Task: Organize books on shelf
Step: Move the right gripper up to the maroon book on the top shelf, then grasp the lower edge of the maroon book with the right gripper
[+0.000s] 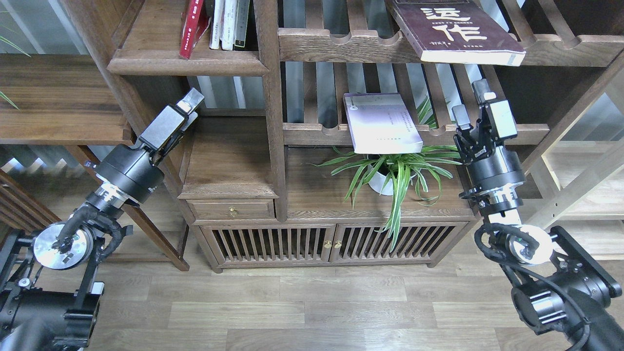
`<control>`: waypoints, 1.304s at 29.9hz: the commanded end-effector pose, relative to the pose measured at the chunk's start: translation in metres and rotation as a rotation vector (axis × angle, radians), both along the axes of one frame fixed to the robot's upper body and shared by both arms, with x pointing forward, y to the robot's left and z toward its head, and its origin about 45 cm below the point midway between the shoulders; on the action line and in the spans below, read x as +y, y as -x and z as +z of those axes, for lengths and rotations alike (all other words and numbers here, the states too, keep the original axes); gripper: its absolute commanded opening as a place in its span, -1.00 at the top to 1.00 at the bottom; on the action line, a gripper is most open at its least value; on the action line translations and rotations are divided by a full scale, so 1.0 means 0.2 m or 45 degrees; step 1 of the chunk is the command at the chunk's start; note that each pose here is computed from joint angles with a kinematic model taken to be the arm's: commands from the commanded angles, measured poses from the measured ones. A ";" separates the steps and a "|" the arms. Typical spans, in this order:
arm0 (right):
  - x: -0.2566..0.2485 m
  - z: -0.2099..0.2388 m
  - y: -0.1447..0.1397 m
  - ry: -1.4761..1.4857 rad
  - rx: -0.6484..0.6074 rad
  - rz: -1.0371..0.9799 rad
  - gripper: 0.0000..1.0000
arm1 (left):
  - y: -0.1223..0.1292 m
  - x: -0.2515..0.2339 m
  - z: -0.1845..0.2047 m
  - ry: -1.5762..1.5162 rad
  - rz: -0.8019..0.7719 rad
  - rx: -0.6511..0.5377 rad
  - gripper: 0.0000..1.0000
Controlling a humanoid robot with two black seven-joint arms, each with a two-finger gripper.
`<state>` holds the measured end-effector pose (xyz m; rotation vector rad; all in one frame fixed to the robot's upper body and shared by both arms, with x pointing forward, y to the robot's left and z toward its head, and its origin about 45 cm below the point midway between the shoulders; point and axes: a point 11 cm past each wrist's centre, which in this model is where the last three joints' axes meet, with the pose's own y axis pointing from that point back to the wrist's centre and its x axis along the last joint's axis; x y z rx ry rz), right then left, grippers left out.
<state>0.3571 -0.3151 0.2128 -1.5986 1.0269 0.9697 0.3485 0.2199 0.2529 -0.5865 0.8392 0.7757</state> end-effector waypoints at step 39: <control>0.12 0.29 -0.18 0.062 -0.197 0.077 -0.99 | 0.01 0.06 0.00 -0.037 0.019 -0.010 -0.97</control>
